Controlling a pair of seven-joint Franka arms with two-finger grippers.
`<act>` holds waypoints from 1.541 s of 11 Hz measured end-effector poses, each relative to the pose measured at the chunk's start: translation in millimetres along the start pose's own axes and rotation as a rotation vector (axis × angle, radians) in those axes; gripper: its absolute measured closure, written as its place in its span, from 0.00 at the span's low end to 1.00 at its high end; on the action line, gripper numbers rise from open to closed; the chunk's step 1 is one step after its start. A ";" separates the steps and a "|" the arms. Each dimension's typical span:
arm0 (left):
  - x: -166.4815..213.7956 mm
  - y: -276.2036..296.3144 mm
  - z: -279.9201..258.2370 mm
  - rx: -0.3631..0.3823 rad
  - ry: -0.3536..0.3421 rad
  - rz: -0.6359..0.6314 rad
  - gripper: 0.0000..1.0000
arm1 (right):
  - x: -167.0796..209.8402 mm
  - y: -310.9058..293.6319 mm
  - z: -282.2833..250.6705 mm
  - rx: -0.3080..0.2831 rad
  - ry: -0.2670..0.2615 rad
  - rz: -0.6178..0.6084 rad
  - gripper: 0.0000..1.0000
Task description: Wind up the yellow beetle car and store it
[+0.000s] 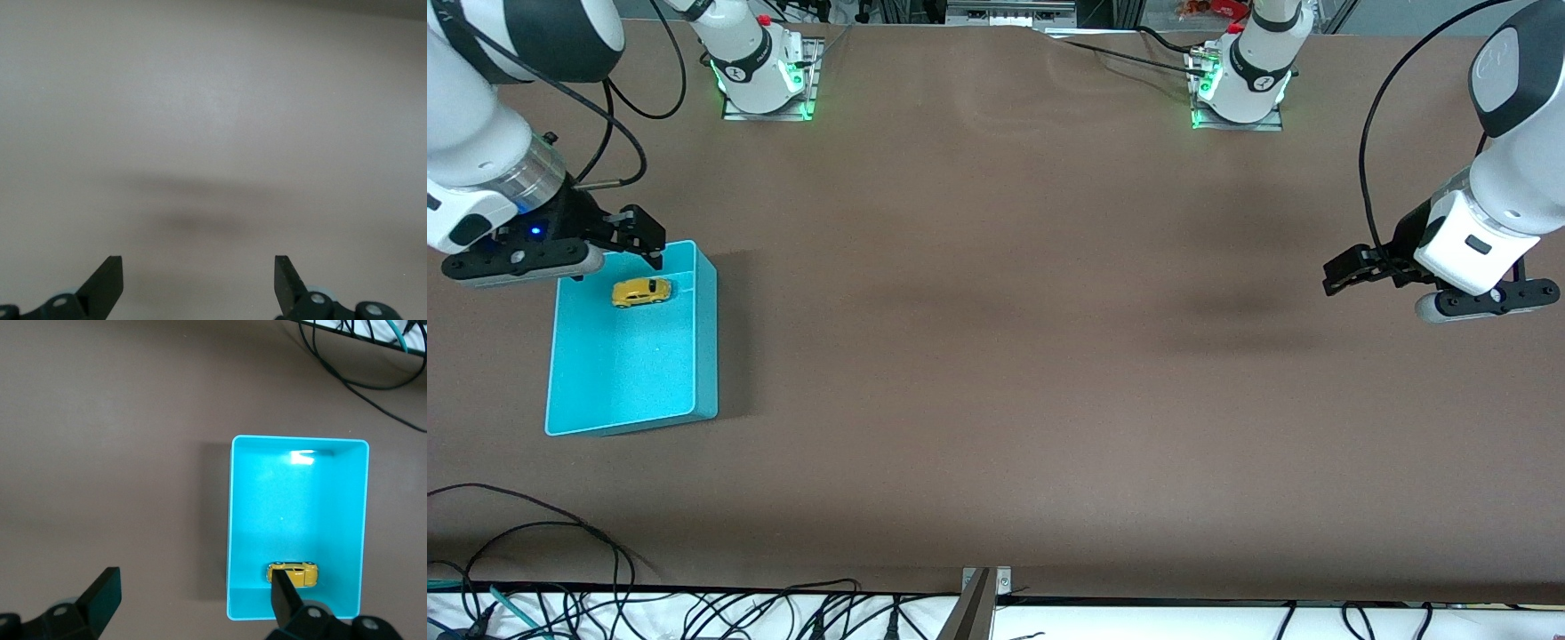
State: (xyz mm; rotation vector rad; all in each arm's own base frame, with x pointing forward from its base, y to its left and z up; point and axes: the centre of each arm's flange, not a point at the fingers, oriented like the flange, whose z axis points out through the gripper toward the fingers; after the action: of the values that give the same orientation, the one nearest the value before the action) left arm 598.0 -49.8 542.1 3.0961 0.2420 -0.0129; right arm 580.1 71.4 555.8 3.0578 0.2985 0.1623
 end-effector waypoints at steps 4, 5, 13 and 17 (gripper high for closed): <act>-0.1 0.2 -0.3 0.000 0.000 0.000 0.00 | -1.9 20.2 1.8 0.073 0.001 0.074 0.00; -0.1 0.2 -0.3 0.000 0.001 0.000 0.00 | -1.4 14.8 1.9 0.129 0.002 0.091 0.00; -0.3 0.1 -0.2 0.000 0.000 0.000 0.00 | -8.4 31.5 8.8 0.106 -0.035 0.114 0.00; -0.3 0.2 -0.2 0.000 -0.001 0.000 0.00 | -7.2 35.6 4.8 0.069 -0.027 0.105 0.00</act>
State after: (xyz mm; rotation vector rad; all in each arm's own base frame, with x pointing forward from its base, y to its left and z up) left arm 597.7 -50.0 542.3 3.0963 0.2415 -0.0137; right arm 580.4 34.9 553.0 3.1427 0.1452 0.1184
